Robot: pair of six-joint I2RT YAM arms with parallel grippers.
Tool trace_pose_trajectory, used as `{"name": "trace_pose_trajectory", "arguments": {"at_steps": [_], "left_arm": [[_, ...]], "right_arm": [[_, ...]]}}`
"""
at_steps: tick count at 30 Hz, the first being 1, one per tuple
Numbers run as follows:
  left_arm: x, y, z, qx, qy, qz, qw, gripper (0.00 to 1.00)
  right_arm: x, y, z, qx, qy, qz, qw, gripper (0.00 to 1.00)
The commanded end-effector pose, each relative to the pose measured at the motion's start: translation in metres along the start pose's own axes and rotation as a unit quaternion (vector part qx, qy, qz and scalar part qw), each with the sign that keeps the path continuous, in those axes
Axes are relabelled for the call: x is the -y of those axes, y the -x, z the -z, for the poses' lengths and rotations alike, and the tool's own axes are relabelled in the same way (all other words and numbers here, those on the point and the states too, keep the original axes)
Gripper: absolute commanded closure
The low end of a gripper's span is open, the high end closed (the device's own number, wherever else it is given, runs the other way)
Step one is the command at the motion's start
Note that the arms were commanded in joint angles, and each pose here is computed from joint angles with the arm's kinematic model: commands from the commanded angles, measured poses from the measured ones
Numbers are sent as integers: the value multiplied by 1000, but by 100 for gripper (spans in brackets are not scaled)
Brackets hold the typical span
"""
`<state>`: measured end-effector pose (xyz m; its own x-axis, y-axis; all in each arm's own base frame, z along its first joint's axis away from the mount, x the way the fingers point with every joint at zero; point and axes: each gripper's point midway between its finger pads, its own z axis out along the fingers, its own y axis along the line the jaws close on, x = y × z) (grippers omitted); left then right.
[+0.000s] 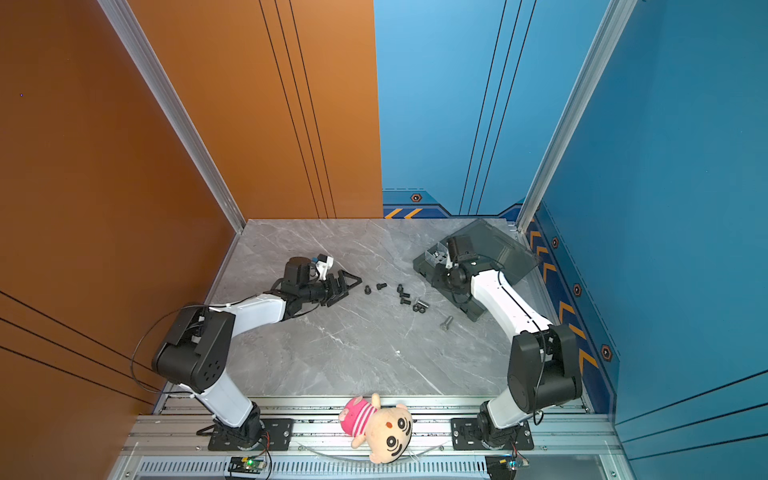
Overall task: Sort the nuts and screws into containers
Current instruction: 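Move the open right gripper back over the hardware pile, then lower the right gripper onto another black hex nut and close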
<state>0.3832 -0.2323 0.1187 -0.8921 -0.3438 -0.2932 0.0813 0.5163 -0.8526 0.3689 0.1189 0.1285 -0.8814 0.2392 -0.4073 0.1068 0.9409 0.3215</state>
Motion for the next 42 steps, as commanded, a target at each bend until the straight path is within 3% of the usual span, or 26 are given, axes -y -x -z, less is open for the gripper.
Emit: {"name": "trace_pose_trajectory", "arguments": {"at_steps": [1, 13, 42], "left_arm": [[2, 1, 0, -3, -7, -3, 1000, 2], [-1, -1, -1, -6, -4, 0, 1000, 2], [-4, 0, -4, -8, -2, 3, 1000, 2]], "right_arm": [[-2, -22, -8, -10, -23, -9, 1000, 55], [-12, -68, -53, -65, -76, 30, 995, 54], [11, -76, -84, -91, -105, 20, 990, 55]]}}
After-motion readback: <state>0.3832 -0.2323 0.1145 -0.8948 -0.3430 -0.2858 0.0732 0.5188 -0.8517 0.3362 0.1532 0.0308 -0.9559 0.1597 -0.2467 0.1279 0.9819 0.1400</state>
